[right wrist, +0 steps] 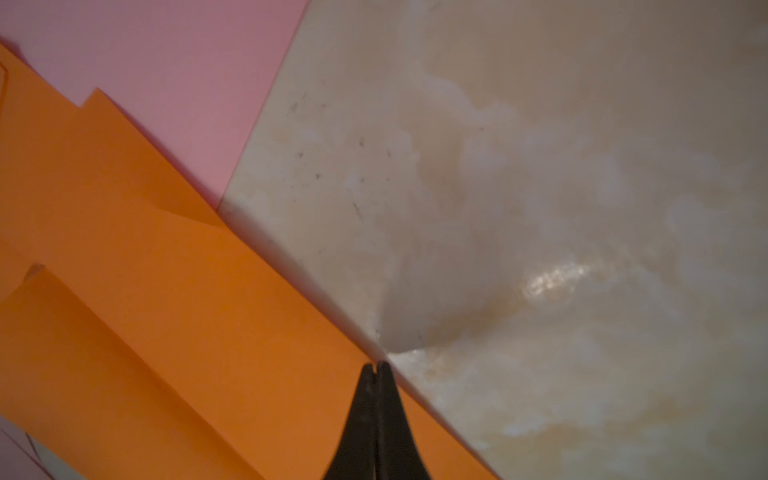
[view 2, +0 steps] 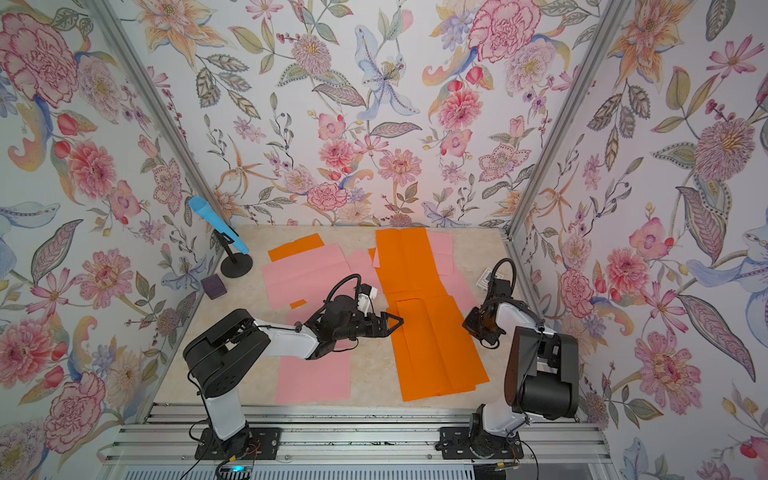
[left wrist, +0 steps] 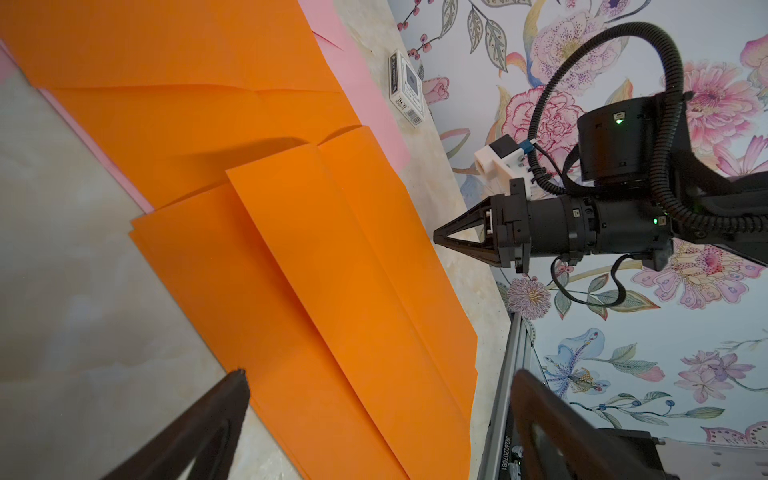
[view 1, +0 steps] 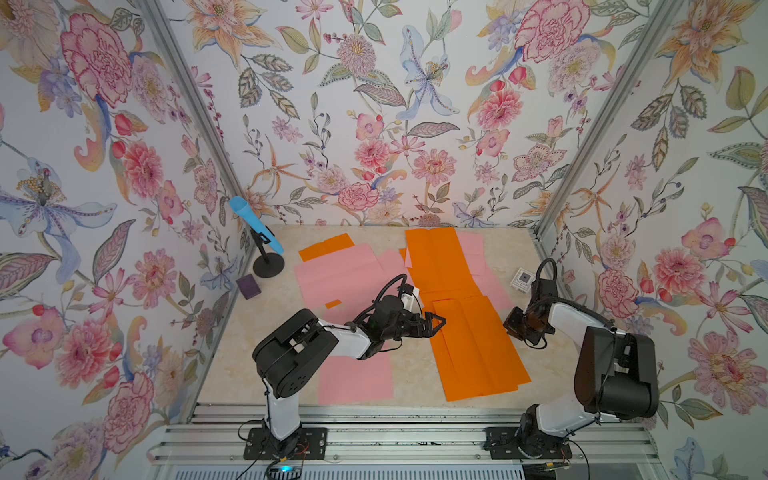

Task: Sort the scattered colored papers by color
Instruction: Adjust the colored paper.

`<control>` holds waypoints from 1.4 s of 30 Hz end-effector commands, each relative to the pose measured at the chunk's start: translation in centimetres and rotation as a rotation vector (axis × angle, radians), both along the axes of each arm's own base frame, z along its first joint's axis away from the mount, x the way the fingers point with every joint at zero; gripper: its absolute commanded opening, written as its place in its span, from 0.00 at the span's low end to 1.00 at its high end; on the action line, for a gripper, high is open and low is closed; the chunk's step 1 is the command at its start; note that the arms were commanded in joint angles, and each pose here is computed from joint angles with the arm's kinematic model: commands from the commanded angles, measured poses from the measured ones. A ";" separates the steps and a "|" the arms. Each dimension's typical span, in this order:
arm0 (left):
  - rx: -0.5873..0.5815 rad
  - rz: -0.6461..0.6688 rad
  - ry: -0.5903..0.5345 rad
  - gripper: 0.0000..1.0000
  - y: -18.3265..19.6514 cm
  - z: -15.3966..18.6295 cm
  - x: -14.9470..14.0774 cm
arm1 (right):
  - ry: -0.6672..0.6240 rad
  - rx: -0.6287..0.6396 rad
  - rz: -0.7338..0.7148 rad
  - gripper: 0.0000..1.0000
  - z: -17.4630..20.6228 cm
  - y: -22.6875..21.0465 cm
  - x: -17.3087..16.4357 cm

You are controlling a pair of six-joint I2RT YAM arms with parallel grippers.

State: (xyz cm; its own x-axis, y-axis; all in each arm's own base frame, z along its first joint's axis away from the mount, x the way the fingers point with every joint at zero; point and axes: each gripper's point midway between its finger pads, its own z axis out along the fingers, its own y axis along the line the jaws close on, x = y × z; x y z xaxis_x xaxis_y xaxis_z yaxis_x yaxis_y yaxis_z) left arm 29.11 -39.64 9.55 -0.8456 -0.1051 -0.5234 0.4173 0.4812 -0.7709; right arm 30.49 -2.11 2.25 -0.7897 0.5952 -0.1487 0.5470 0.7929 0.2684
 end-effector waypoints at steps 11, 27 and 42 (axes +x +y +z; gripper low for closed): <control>-0.008 -0.006 0.013 1.00 -0.4 -0.5 -0.8 | 0.004 0.003 -0.033 0.00 -1.4 -0.9 0.3; -0.015 -0.024 0.019 1.00 -1.4 -0.4 -0.7 | -0.035 0.103 -0.028 0.00 -0.6 2.0 -1.7; 0.006 -0.028 0.019 1.00 -1.6 -0.8 -0.5 | -0.058 0.016 0.005 0.00 0.4 0.9 2.9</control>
